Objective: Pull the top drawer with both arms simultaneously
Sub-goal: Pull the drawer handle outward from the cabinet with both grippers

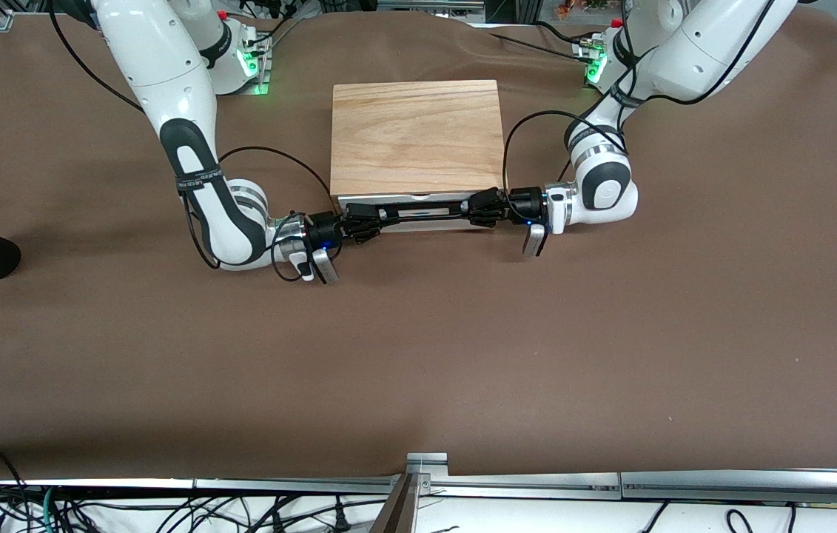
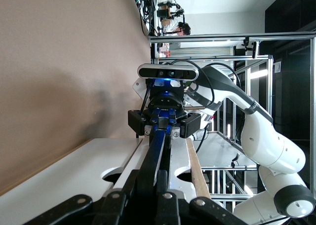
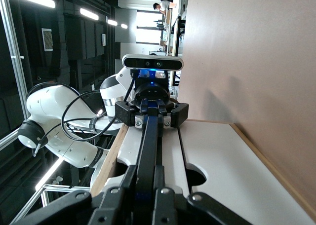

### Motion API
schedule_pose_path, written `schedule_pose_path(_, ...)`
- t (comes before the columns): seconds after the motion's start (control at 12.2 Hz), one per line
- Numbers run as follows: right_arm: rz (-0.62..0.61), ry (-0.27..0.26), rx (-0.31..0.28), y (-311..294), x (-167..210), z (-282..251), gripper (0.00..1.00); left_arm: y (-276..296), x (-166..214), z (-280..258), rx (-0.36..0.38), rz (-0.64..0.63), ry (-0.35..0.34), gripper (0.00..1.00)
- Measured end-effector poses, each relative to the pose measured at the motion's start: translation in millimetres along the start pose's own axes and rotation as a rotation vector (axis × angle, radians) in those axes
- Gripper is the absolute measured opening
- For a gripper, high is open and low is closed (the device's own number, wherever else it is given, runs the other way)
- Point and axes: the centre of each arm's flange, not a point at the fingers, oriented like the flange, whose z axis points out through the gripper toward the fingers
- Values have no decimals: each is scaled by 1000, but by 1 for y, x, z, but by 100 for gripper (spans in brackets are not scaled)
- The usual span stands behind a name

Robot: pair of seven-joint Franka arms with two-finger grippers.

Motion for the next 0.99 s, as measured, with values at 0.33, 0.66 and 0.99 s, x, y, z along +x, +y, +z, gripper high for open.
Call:
schedule_pose_path(0.33, 4, -6, -6, 1, 11, -1, 18, 3, 19, -2, 26, -43, -57, 18)
schedule_pose_path(0.66, 7, 8, -18, -1, 27, -5, 18, 4, 39, -1, 34, -57, -64, 18)
schedule_pose_path(0.99, 12, 17, -22, 5, 46, -8, 18, 2, 60, -2, 41, -91, -69, 18)
